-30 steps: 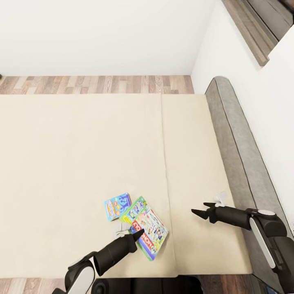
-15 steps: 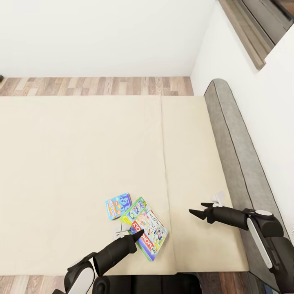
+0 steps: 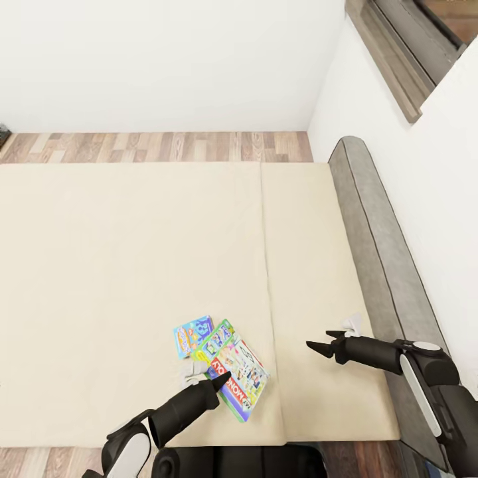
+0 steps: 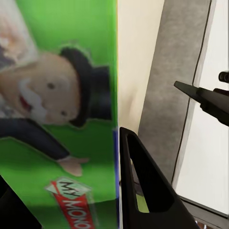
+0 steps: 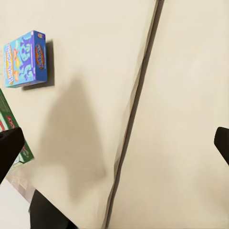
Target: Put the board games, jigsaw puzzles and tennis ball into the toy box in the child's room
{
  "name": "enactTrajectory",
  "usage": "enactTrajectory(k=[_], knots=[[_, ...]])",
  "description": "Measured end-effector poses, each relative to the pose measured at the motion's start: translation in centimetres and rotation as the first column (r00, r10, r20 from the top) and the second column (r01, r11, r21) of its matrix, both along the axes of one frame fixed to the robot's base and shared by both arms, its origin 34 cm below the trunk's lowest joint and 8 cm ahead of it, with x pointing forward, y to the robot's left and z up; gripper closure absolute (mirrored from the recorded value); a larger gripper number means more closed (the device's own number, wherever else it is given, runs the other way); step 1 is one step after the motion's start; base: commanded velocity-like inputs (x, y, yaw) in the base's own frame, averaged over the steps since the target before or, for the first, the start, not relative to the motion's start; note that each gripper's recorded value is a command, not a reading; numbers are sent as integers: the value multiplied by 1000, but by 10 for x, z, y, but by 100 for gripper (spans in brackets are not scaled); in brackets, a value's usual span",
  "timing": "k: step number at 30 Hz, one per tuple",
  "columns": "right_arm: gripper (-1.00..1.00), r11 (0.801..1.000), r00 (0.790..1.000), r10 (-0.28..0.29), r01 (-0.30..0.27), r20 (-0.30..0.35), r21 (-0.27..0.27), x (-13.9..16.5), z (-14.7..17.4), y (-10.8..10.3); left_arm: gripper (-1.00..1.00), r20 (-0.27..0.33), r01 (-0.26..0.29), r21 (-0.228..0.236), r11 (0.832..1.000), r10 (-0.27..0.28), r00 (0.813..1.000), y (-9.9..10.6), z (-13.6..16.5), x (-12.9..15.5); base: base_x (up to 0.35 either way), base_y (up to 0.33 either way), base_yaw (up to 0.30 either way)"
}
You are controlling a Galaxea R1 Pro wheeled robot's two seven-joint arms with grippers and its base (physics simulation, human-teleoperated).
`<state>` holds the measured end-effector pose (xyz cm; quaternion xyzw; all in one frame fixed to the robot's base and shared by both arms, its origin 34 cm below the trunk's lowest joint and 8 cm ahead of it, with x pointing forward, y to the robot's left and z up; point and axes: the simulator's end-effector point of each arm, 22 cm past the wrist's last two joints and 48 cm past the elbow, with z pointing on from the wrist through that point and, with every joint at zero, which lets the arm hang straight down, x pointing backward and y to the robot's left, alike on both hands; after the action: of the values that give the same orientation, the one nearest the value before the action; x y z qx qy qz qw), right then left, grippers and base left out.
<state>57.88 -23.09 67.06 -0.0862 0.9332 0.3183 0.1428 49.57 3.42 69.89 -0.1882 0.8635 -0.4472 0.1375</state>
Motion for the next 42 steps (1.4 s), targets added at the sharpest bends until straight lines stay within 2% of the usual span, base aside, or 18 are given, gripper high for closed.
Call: enactTrajectory(k=[42], knots=[[-100,1000,998,2,-2,66,2,4,72,1,100,69,-12,6,1000,12,998,5,66,6,0,0,0]])
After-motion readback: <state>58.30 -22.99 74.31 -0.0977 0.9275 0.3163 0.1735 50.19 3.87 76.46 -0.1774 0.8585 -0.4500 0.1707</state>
